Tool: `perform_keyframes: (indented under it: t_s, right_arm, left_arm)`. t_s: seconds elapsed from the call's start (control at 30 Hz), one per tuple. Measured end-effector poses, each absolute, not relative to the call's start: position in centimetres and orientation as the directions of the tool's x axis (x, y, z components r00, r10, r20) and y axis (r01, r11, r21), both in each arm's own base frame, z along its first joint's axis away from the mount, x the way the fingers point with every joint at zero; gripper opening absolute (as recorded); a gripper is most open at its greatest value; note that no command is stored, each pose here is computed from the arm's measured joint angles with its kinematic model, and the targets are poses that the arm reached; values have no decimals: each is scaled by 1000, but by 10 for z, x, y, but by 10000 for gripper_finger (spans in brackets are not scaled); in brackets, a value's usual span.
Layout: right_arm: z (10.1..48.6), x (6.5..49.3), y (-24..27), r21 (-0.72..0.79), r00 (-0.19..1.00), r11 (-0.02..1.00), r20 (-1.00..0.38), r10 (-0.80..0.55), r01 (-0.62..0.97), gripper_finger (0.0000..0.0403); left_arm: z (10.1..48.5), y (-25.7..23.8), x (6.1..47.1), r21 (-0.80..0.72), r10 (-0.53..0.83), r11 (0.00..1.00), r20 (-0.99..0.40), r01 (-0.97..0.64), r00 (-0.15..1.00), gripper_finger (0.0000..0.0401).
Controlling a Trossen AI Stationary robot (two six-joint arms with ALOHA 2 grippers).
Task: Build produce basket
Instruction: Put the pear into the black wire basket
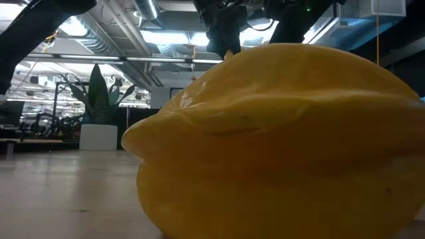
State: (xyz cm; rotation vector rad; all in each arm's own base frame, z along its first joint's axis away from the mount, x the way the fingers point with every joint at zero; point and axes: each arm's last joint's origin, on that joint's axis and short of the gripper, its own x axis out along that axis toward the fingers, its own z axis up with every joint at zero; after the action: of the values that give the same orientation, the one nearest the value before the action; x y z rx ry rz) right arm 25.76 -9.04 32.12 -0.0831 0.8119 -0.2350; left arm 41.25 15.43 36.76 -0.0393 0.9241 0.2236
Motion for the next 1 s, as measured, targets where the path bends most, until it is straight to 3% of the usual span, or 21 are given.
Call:
perform_keyframes:
  t_s: [0.3, 0.67, 1.0]
  right_arm:
    - [319, 261, -94, -230, 641, 949, -700, -315, 216, 113]
    - [319, 261, -92, -214, 661, 964, -702, -265, 159, 6]
    - [319, 261, -92, -210, 662, 965, -703, -261, 158, 1]
  left_arm:
    - [368, 154, 412, 67, 180, 975, -795, -210, 579, 302]
    - [367, 155, 412, 69, 182, 975, -796, -212, 578, 302]
    - [367, 151, 413, 125, 179, 983, -799, -134, 574, 317]
